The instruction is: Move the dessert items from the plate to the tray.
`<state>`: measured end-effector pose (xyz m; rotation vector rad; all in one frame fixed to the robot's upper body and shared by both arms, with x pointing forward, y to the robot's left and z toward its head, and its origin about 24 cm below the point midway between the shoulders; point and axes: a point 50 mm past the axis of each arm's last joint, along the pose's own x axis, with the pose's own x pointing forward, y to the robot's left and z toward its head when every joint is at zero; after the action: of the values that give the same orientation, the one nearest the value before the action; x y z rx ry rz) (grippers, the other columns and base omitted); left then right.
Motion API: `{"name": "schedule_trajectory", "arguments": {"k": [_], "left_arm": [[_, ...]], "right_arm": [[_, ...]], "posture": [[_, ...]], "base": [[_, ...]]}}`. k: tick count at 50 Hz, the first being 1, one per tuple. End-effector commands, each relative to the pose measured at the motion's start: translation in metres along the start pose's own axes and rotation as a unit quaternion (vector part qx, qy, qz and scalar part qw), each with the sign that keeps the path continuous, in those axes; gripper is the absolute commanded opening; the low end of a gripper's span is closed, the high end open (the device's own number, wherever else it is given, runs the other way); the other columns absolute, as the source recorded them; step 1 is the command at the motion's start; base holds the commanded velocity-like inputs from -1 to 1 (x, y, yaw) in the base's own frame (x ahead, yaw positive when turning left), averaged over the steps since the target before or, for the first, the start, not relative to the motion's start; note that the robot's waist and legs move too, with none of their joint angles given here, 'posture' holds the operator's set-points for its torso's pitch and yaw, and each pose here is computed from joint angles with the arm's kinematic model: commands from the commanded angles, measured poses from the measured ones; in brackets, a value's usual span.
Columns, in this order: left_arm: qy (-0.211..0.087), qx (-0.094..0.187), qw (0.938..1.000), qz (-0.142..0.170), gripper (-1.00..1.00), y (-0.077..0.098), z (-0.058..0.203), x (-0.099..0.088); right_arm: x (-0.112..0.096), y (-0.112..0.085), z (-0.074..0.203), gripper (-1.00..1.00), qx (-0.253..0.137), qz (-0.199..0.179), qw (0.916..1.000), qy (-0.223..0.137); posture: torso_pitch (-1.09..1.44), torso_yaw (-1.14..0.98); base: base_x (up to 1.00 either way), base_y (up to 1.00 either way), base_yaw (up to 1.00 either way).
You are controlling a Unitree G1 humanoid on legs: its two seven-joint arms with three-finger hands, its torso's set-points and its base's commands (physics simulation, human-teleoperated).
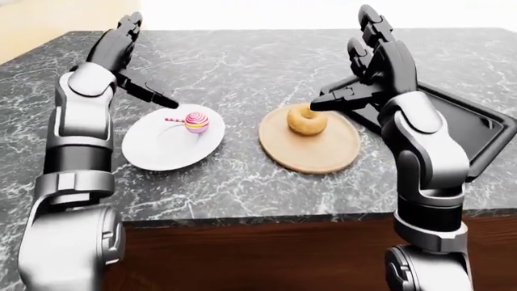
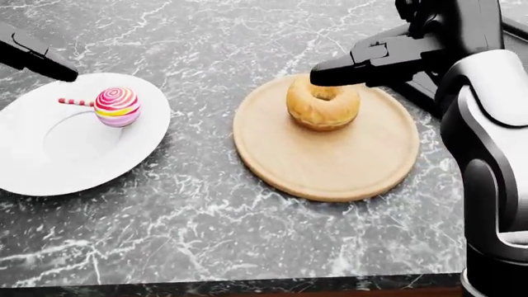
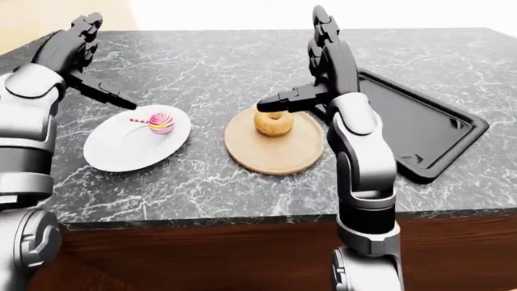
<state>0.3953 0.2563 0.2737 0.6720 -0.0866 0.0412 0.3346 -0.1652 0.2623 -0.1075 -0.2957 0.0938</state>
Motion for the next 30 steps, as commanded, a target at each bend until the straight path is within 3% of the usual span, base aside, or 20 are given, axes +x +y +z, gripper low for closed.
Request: {"name": "schedule_trajectory", "arguments": {"k": [1, 5, 6, 18, 26, 27, 30], "left_arm": [[-0.062, 0.044, 0.9971, 0.005, 1.00, 0.010, 0.027, -0.001], [-0.052, 0.063, 0.9965, -0.018, 1.00, 0.007, 0.023, 0.001], [-0.047, 0.070, 0.9958, -0.036, 1.00, 0.003, 0.020, 0.000], [-0.060, 0.057, 0.9916, -0.099, 1.00, -0.015, 0.022, 0.002], [-0.062, 0.051, 0.9867, -0.142, 1.00, -0.037, 0.021, 0.006], [-0.067, 0.027, 0.9861, -0.149, 1.00, -0.038, 0.024, 0.006], [-0.059, 0.038, 0.9859, -0.152, 1.00, -0.041, 0.021, 0.007]], "right_arm": [[-0.001, -0.003, 0.019, 1.00, -0.005, -0.005, 0.9988, -0.048], [-0.001, -0.003, 0.019, 1.00, -0.005, -0.005, 0.9989, -0.047], [-0.001, -0.002, 0.018, 1.00, -0.004, -0.005, 0.9989, -0.047], [0.002, 0.000, 0.017, 1.00, -0.001, -0.001, 0.9990, -0.045], [0.000, -0.001, 0.014, 1.00, -0.002, -0.002, 0.9991, -0.042], [0.000, -0.001, 0.013, 1.00, -0.003, -0.003, 0.9991, -0.042], [-0.001, -0.001, 0.013, 1.00, -0.002, -0.003, 0.9991, -0.042]], "posture": [[0.00, 0.00], [0.00, 0.00], [0.00, 0.00], [0.00, 0.00], [0.00, 0.00], [0.00, 0.00], [0.00, 0.00]], "base": [[0.00, 0.00, 0.00], [0.00, 0.00, 0.00], [0.00, 0.00, 0.00], [0.00, 0.00, 0.00], [0.00, 0.00, 0.00], [0.00, 0.00, 0.00], [0.00, 0.00, 0.00]]}}
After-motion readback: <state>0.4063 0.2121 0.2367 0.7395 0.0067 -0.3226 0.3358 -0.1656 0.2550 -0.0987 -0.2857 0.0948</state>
